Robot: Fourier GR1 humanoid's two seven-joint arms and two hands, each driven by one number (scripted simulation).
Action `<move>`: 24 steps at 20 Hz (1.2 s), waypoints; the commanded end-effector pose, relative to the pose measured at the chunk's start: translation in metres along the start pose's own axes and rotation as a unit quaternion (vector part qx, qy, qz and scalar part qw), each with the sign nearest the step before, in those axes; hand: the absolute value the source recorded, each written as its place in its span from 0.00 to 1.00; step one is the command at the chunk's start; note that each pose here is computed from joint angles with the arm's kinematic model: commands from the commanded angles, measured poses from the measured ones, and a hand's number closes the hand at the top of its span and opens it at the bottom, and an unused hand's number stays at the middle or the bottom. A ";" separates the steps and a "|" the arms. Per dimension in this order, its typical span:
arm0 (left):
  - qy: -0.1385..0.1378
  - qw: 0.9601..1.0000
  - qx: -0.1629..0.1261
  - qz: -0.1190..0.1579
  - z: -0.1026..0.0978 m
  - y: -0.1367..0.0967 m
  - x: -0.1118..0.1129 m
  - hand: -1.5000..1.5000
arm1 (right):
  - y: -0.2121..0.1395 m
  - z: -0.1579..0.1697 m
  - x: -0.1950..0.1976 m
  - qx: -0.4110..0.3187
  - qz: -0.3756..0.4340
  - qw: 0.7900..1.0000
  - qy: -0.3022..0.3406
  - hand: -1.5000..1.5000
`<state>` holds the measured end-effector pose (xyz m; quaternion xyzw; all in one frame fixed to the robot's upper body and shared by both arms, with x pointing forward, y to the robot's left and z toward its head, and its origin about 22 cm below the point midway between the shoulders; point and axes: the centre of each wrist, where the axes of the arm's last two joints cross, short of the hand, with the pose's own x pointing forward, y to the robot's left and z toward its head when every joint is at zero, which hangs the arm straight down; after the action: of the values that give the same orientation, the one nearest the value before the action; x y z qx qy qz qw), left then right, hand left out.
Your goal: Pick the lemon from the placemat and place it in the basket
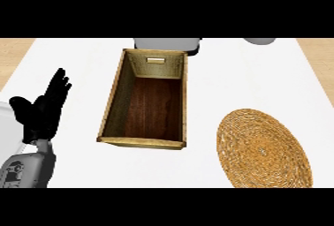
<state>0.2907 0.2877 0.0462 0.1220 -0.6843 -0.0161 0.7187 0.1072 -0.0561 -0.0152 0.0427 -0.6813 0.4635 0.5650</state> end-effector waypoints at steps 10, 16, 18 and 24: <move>0.004 1.000 0.013 -0.001 0.002 0.007 -0.004 0.50 | 0.019 0.024 0.110 -0.157 -0.079 0.983 -0.056 1.00; 0.003 1.000 0.016 -0.002 0.003 0.006 0.001 0.50 | 0.009 0.019 0.111 -0.215 -0.110 0.969 -0.048 1.00; -0.003 1.000 0.019 -0.006 -0.001 0.011 0.003 0.50 | 0.001 0.015 0.110 -0.225 -0.122 0.966 -0.045 1.00; 0.007 1.000 0.015 -0.011 0.005 0.012 -0.004 0.50 | -0.013 -0.001 0.102 -0.265 -0.081 0.960 -0.041 1.00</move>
<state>0.2855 0.2985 0.0464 0.1379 -0.6801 -0.0095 0.7200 0.0607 -0.0210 0.0188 -0.0507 -0.7582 0.3191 0.5663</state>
